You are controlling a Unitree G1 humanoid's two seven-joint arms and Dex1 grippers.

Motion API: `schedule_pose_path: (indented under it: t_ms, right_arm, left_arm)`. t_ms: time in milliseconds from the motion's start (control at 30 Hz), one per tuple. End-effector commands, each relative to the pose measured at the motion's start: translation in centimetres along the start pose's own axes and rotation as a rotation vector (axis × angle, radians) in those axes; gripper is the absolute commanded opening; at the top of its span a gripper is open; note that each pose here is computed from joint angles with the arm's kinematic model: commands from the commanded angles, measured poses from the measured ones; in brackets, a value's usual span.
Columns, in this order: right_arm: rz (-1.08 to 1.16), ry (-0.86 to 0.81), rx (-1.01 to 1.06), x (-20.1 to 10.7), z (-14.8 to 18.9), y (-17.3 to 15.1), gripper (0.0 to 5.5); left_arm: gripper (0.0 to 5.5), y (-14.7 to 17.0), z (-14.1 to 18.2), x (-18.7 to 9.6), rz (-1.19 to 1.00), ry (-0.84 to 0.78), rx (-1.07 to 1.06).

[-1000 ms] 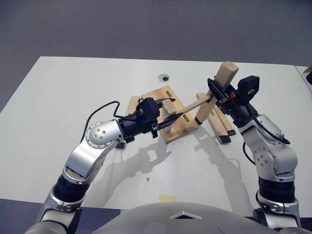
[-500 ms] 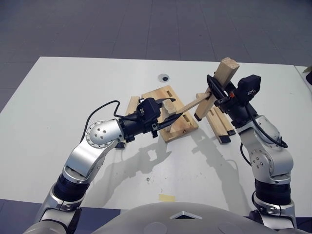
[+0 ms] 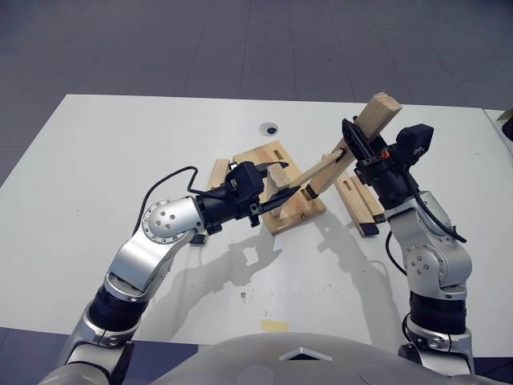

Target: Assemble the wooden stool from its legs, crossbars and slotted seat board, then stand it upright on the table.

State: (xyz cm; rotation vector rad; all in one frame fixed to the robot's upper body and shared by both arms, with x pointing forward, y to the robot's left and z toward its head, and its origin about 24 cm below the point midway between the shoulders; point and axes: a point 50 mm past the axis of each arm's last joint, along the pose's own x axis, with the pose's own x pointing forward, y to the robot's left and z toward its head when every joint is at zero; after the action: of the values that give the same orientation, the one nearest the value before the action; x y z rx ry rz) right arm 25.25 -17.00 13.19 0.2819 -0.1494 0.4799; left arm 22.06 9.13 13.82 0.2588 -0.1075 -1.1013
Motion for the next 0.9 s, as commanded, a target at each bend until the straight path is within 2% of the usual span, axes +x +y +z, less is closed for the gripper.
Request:
schedule_pose_path:
  t_ms: [33, 300, 500, 767, 900]
  right_arm:
    - [0.119, 0.119, 0.118, 0.2, -3.2, 1.5, 1.02]
    - [0.093, 0.121, 0.17, -0.1, -4.9, 0.4, 1.02]
    - [0.09, 0.076, 0.21, 0.6, -4.6, 0.3, 1.02]
    - [0.045, 0.068, 0.123, 0.4, -5.3, 0.8, 1.02]
    - [-0.009, 0.123, 0.086, -0.3, -6.5, 0.9, 1.02]
  left_arm:
    - [2.03, -1.3, -3.1, 0.3, -0.06, 0.165, -0.07]
    - [2.03, -1.2, -3.3, 0.4, -0.073, 0.173, -0.062]
    - [2.03, -1.1, -3.3, 0.4, -0.086, 0.174, -0.06]
    - [2.03, 0.6, -1.5, -0.9, -0.143, 0.107, -0.122]
    - [2.03, 1.8, -0.8, -1.3, -0.169, 0.104, -0.126]
